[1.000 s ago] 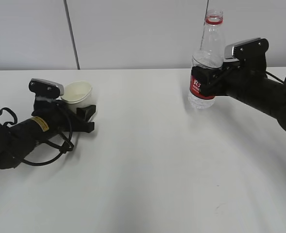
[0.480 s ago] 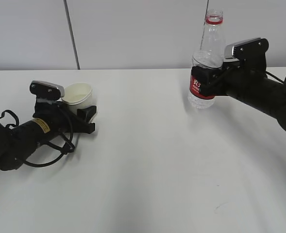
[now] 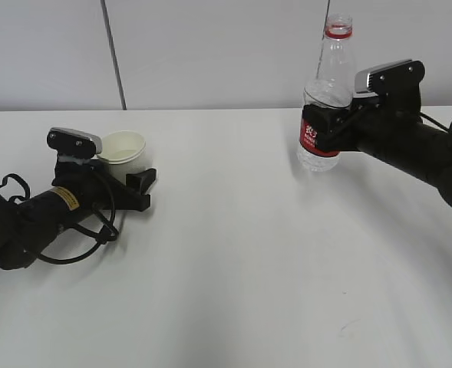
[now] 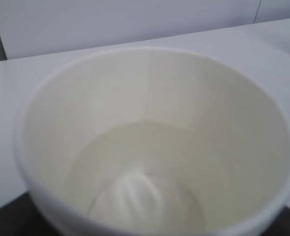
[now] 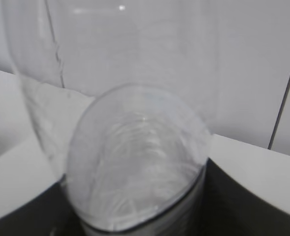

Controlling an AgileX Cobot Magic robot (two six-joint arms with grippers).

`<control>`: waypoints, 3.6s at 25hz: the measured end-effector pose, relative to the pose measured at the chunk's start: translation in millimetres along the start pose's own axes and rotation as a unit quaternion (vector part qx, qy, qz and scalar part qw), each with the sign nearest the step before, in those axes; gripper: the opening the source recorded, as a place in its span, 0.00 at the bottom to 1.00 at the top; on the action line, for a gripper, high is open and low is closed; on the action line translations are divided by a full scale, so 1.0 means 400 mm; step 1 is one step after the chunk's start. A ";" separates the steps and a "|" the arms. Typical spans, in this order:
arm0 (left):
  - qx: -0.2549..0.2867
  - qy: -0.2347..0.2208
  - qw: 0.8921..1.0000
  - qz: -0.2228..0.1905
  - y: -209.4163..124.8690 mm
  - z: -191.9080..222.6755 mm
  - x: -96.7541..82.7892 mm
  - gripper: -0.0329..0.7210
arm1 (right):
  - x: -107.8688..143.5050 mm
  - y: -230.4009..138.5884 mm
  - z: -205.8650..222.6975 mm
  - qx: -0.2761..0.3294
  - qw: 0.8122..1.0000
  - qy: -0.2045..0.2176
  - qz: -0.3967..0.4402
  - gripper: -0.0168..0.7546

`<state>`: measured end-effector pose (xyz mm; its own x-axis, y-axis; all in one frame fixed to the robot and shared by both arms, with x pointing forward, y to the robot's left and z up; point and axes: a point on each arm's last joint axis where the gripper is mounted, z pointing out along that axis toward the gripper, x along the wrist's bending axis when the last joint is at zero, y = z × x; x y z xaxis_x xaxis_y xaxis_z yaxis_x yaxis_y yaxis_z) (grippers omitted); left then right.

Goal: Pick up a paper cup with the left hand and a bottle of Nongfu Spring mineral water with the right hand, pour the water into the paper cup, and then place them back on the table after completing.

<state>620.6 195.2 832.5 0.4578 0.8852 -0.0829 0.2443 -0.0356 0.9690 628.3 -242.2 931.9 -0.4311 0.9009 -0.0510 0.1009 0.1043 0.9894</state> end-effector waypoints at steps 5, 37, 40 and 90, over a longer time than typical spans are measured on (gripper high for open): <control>-0.007 -0.001 1.000 0.000 0.003 0.000 -0.001 0.77 | 0.000 0.000 0.000 0.000 1.000 0.000 0.000 0.51; 0.036 0.027 0.999 -0.015 -0.030 -0.173 -0.037 0.78 | -0.008 -0.092 0.017 0.038 0.998 -0.021 0.041 0.51; 0.039 0.027 0.999 -0.016 -0.033 -0.178 -0.039 0.78 | -0.009 -0.108 0.019 0.041 0.998 -0.025 0.048 0.51; 0.037 0.010 0.999 -0.007 0.009 -0.255 -0.070 0.78 | 0.049 -0.101 -0.126 0.082 0.992 -0.021 0.088 0.84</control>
<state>521.8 217.6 862.2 0.4378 0.8945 -0.0906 0.3126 -0.0569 0.9482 570.4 -249.9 897.6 -0.3556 0.9278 0.1124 0.3180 0.0071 0.9481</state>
